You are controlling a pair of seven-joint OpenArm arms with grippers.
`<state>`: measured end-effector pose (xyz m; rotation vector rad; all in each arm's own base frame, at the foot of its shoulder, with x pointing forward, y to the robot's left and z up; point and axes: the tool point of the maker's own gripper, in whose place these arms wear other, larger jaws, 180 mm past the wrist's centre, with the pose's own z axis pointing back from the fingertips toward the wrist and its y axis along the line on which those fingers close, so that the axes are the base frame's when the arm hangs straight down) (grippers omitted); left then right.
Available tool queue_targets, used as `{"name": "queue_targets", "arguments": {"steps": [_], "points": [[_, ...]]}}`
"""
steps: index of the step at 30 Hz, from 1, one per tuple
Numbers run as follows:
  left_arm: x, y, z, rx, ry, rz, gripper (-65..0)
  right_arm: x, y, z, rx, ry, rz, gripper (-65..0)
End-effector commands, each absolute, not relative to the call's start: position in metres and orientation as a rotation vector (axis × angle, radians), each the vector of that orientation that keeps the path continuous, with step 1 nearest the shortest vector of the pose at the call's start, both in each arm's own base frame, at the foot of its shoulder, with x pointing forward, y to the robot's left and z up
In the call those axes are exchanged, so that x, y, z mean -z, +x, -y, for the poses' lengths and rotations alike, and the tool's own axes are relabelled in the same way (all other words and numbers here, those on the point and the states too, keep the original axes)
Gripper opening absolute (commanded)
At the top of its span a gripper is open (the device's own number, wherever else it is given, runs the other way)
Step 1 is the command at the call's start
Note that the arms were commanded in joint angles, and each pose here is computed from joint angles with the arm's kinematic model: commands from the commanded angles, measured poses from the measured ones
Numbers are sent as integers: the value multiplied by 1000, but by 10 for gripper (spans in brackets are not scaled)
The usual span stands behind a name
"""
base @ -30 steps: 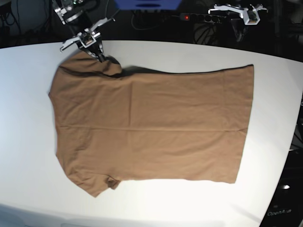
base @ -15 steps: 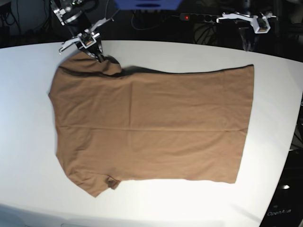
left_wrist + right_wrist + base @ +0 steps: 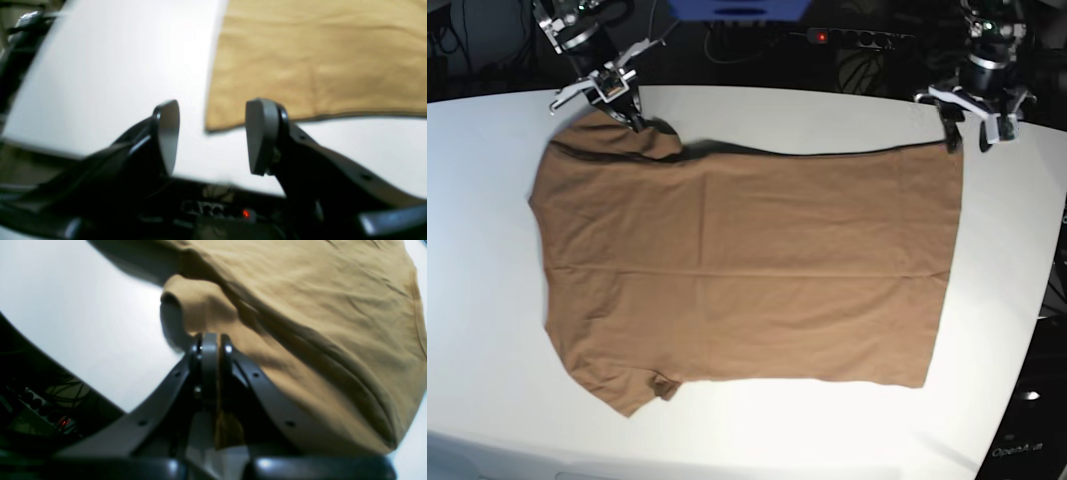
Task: Fold the T-shirt properly
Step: 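Lower the left gripper onto the other shoulder corner and pinch it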
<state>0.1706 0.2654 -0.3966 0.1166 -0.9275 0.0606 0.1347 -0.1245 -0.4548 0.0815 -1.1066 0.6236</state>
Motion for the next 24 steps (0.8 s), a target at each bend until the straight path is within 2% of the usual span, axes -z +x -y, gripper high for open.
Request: {"name": "queue_targets", "arguments": {"steps": [1,6,24], "points": [[390,174,-277,-60,141,945,-344,508,88,156,-693,-13,754,-646],[394,183,-279,-57,91,917,-344,508,88,157,-691,-16,753,-646],[432,184,-292,-82,95,785,-344,508,88,157,-690,-17,753,-646]]}}
